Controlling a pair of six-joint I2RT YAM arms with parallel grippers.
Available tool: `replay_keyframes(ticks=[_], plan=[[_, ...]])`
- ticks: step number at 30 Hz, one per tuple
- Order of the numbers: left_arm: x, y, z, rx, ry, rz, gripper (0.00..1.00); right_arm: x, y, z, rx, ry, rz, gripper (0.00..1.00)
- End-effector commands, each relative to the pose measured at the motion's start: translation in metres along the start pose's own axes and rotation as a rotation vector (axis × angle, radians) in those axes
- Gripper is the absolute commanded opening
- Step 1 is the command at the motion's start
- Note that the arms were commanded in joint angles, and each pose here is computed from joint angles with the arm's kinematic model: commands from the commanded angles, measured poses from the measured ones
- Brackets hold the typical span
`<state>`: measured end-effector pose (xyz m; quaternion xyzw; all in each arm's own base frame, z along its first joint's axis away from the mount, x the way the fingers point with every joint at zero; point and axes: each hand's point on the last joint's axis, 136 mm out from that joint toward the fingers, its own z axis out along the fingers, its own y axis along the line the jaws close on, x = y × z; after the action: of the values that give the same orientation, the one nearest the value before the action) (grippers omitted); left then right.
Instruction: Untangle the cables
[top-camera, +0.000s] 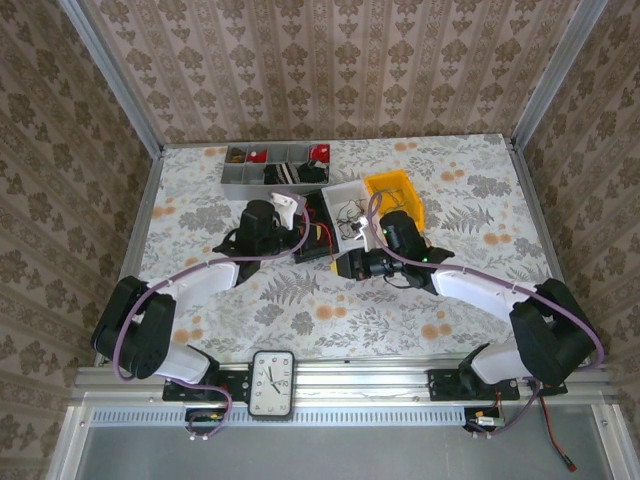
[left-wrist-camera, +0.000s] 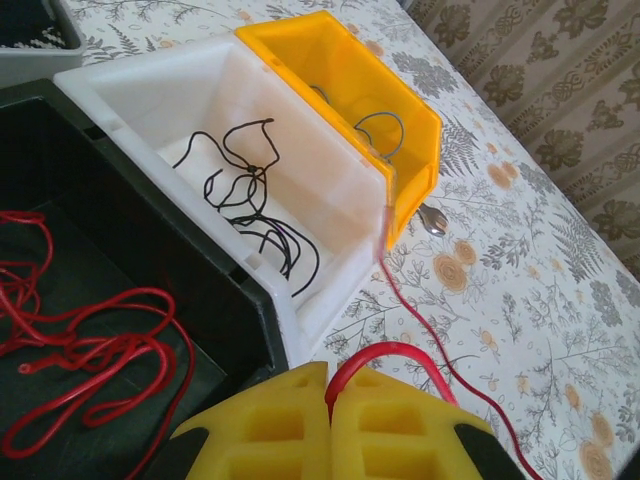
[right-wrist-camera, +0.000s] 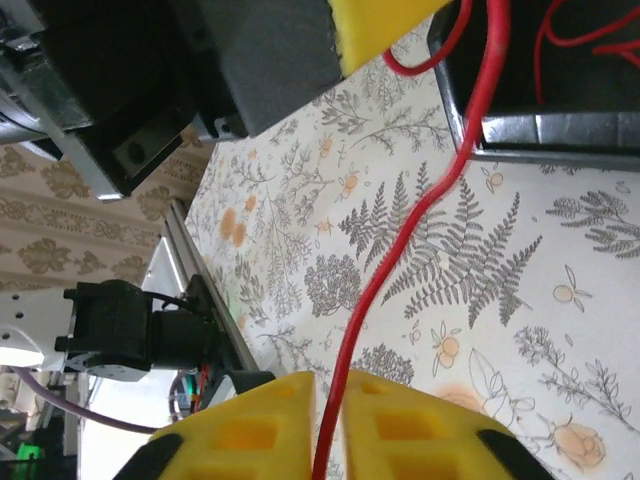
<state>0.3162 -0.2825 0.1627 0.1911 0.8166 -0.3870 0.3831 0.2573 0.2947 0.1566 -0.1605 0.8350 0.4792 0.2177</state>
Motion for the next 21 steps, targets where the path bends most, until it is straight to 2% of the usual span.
replay_keyframes(ticks=[1, 4, 9, 12, 18, 21], plan=[[-0.011, 0.005, -0.009, -0.029, -0.035, 0.025, 0.0, -0.002, 0.003, -0.007, 0.015, -0.023, -0.028, 0.04], [-0.006, 0.002, -0.008, -0.025, -0.006, 0.049, 0.0, -0.027, 0.01, -0.015, -0.02, -0.132, -0.031, 0.01], [0.016, -0.015, 0.0, 0.021, 0.082, 0.11, 0.0, -0.089, 0.021, -0.031, -0.118, -0.352, 0.035, 0.01], [0.026, -0.031, 0.004, 0.073, 0.11, 0.135, 0.0, -0.122, 0.014, -0.032, -0.13, -0.468, 0.088, 0.01], [0.027, -0.063, 0.0, 0.215, 0.09, 0.16, 0.0, -0.163, -0.023, -0.033, -0.027, -0.663, 0.228, 0.01], [0.022, -0.075, -0.004, 0.267, 0.083, 0.154, 0.0, -0.175, -0.03, -0.034, 0.02, -0.693, 0.249, 0.01]])
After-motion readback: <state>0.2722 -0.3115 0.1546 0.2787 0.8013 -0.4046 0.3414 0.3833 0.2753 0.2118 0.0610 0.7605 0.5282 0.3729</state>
